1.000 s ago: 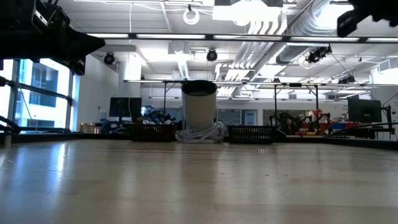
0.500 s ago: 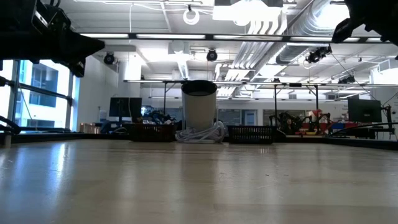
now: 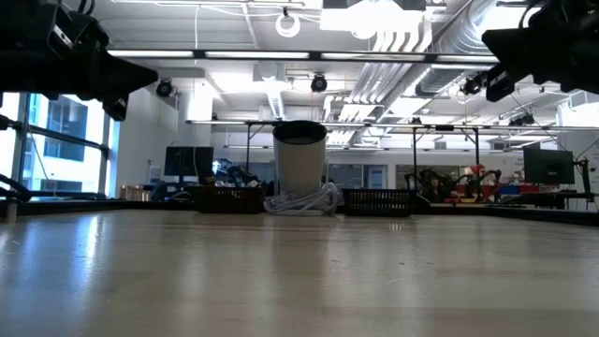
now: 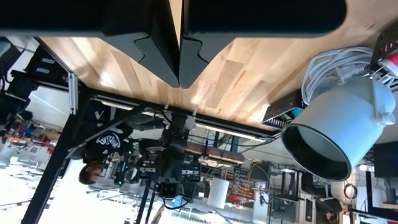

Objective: Pick & Place Office items
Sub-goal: Return to Home Position

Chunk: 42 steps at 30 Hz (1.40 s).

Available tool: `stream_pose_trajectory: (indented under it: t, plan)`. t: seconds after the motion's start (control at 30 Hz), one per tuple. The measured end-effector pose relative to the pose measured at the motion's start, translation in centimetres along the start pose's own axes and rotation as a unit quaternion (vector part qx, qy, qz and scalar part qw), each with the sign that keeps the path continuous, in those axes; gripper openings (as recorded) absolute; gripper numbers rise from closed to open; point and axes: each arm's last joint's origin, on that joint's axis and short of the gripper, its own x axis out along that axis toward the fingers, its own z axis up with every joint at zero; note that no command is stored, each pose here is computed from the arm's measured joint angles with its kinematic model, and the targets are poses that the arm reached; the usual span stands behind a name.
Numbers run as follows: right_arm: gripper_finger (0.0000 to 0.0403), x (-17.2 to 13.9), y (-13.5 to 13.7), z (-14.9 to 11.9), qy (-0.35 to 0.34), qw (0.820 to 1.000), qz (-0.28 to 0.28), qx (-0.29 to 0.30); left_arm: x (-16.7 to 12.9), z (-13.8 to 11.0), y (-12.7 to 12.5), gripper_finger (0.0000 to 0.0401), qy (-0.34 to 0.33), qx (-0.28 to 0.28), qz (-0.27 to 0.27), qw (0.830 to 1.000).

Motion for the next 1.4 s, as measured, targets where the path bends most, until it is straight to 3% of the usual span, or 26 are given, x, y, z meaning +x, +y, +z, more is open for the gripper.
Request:
stream_pose_trajectory:
  t: [0.17, 0.37, 0.6, 0.9, 1.23, 1.4]
  plan:
    - [0.0002, 0.5, 0.7, -0.8, 0.023, 0.999, 0.022, -0.014, 0.0, -0.1, 0.0, 0.0000, 0.007, 0.002, 0.001, 1.000]
    - [0.0002, 0.8, 0.8, -2.6, 0.088, 0.995, -0.044, -0.002, 0.0, -0.3, 0.1, 0.0000, 0.018, 0.000, 0.006, 1.000]
    - [0.0002, 1.0, 1.4, -3.3, 0.106, 0.991, -0.080, -0.008, 0.0, -0.4, 0.2, 0.0000, 0.021, 0.008, 0.016, 1.000]
    - [0.0002, 1.6, 1.7, -5.0, 0.179, 0.975, -0.129, 0.009, 0.0, -1.0, 0.5, 0.0000, 0.051, 0.007, 0.051, 0.997]
    - [0.0002, 2.1, 1.9, -6.0, 0.217, 0.963, -0.163, 0.012, 0.8, -2.3, 0.9, 0.0000, 0.124, 0.001, 0.071, 0.990]
    - [0.0002, 2.1, 2.0, -6.4, 0.225, 0.956, -0.190, 0.014, 1.3, -2.5, 0.8, 0.0000, 0.134, 0.000, 0.043, 0.990]
